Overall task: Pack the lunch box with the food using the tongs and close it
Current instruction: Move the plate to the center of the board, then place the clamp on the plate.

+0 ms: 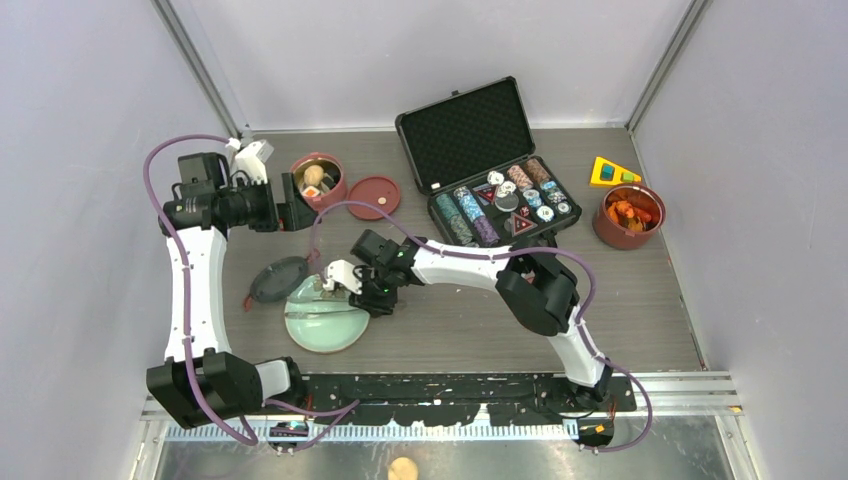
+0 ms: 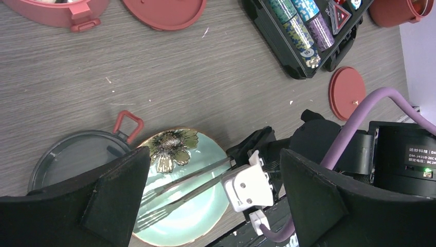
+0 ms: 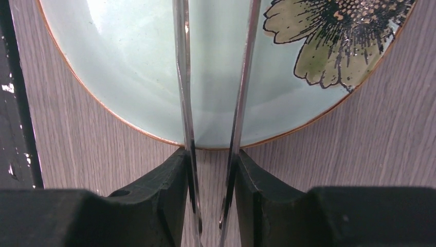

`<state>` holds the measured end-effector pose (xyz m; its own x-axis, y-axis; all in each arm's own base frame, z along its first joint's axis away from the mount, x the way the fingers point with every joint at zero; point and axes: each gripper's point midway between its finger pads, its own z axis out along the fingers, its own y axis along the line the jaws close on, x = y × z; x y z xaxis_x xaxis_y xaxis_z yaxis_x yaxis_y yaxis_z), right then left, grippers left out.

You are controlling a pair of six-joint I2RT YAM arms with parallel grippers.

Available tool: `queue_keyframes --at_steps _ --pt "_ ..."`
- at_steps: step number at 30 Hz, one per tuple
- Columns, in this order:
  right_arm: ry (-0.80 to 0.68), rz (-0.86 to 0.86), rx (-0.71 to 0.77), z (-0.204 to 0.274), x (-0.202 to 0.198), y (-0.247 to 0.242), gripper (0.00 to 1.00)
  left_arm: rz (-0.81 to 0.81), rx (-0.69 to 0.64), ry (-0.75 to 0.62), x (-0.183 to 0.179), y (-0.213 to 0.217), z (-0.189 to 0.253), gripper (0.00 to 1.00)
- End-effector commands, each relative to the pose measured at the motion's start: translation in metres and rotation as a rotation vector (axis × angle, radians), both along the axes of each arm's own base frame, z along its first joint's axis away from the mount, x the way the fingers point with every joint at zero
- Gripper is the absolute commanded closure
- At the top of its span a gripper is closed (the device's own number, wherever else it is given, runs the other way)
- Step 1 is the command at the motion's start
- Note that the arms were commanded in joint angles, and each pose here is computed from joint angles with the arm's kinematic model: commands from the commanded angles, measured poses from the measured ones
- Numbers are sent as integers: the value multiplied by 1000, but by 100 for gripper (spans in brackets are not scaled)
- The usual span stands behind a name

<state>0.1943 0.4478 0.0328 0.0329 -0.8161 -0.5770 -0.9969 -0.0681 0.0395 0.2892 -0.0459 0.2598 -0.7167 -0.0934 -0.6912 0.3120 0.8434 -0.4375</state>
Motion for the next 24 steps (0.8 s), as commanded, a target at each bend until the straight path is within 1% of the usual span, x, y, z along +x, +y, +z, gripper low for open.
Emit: queue_keyframes --at_steps 1,5,7,9,18,24 --pt "-5 -15 56 17 3 22 56 -1 10 -68 9 3 17 0" --pt "-9 -32 45 18 4 18 51 -5 12 -64 9 3 15 0" --pt "-12 -37 46 21 4 16 51 -6 10 -62 9 3 14 0" --pt "-15 -40 52 27 3 14 50 -7 6 -58 10 3 13 0" --pt "-29 -65 84 58 0 3 41 -5 -3 -49 10 2 10 0" --pt "-52 -71 64 61 3 -6 37 0 -13 -46 11 1 12 0"
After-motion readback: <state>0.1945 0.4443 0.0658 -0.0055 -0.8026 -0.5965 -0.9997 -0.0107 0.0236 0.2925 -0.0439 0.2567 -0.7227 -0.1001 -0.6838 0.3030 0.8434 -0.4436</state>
